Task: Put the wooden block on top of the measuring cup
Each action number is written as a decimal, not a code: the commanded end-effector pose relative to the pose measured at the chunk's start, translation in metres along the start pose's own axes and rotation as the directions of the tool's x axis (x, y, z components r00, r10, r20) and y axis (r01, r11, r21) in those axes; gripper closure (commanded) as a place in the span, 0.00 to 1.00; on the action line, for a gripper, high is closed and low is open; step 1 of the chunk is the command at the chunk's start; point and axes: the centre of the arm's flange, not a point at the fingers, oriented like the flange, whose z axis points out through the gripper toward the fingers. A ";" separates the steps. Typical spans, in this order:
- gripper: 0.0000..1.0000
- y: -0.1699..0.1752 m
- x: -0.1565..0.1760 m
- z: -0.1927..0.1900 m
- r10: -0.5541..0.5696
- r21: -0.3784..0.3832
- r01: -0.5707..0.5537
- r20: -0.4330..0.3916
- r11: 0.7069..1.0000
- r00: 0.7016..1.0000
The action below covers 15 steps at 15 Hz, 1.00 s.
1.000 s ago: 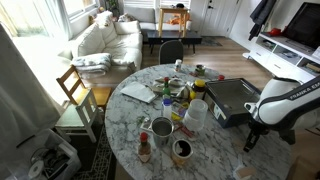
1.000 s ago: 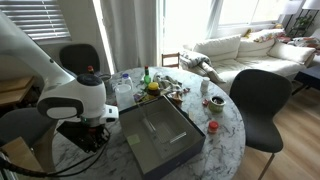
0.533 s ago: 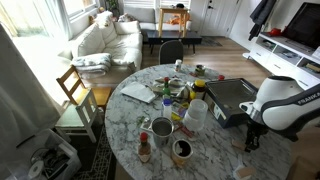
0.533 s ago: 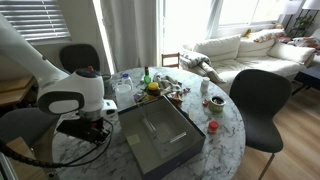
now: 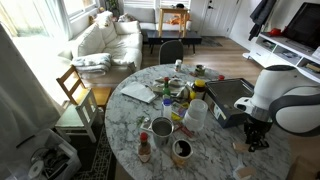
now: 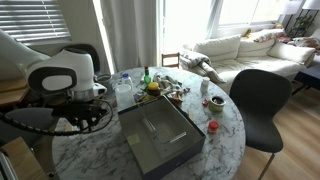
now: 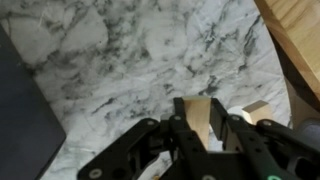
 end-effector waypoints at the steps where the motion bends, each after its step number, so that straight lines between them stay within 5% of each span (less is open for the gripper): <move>1: 0.93 -0.029 0.005 -0.014 -0.190 0.036 0.189 0.001 0.981 0.982; 7: 0.93 -0.054 0.017 -0.001 -0.390 0.149 0.380 0.049 0.913 0.919; 15: 0.93 -0.063 0.030 0.004 -0.424 0.123 0.415 0.059 0.901 0.903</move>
